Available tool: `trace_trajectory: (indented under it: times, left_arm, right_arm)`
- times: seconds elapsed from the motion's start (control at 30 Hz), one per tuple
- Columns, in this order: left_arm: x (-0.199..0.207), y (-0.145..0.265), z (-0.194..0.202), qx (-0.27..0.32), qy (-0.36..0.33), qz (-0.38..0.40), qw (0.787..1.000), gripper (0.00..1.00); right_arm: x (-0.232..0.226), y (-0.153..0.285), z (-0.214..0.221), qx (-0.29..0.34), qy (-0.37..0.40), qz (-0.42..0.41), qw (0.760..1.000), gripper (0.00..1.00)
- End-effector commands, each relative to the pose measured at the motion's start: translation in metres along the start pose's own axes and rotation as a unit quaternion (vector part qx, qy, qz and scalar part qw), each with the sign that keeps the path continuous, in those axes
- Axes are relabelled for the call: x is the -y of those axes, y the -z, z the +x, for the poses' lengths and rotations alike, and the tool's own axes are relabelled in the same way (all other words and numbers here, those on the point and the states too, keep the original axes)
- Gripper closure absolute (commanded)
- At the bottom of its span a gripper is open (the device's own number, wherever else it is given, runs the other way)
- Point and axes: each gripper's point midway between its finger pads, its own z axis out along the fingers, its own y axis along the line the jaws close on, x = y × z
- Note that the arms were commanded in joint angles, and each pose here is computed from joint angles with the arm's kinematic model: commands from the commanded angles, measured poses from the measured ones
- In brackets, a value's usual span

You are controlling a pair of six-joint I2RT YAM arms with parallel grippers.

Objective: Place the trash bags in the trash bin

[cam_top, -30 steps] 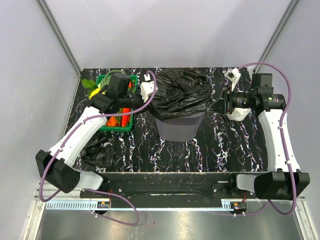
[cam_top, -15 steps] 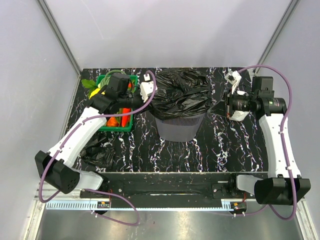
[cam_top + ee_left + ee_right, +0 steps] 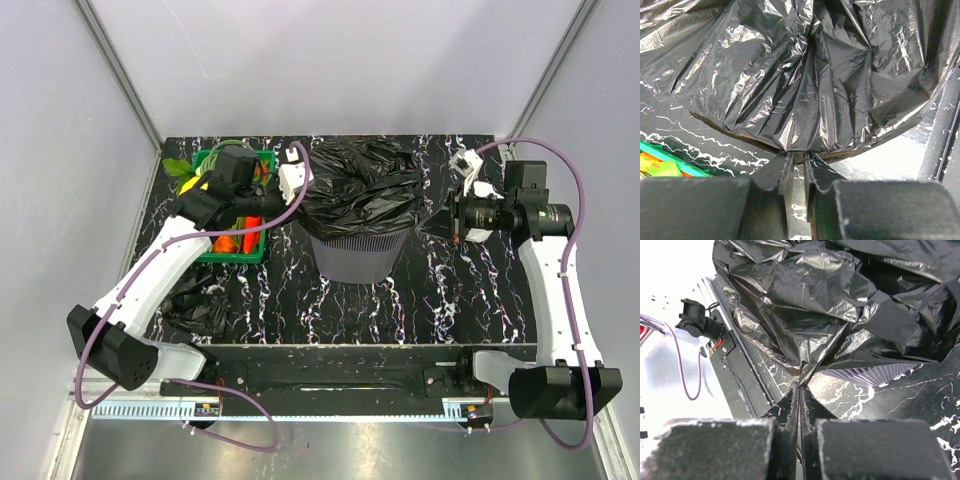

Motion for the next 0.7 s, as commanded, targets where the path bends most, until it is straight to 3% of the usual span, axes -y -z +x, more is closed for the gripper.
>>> trace_trajectory:
  times: [0.0,0.2,0.23,0.37,0.43,0.57,0.67]
  left_arm:
    - [0.001,0.012,-0.019,0.027,-0.024,-0.011,0.999,0.84]
    - [0.003,0.010,-0.012,0.022,-0.021,-0.006,1.000,0.84]
    - [0.004,0.009,-0.012,0.021,-0.019,-0.005,1.000,0.84]
    - [0.005,0.010,-0.011,0.021,-0.018,-0.005,1.000,0.84]
    - [0.005,0.011,-0.011,0.023,-0.018,-0.005,1.000,0.84]
    - [0.005,0.010,-0.011,0.022,-0.017,-0.004,1.000,0.84]
    - [0.006,0.011,-0.012,0.024,-0.019,-0.003,1.000,0.84]
  right_arm:
    - [-0.006,0.000,0.008,-0.001,0.015,-0.006,1.000,0.97]
    - [-0.006,0.002,0.019,-0.013,0.015,0.007,1.000,0.97]
    - [-0.007,0.003,0.017,-0.010,0.016,0.007,1.000,0.92]
    - [-0.014,0.006,0.005,0.001,0.004,0.008,1.000,0.51]
    - [-0.016,0.007,0.000,0.007,0.000,0.007,1.000,0.40]
    - [-0.012,0.009,-0.007,0.012,0.001,0.027,1.000,0.30]
    - [-0.003,0.012,-0.017,0.021,0.007,0.057,0.998,0.28]
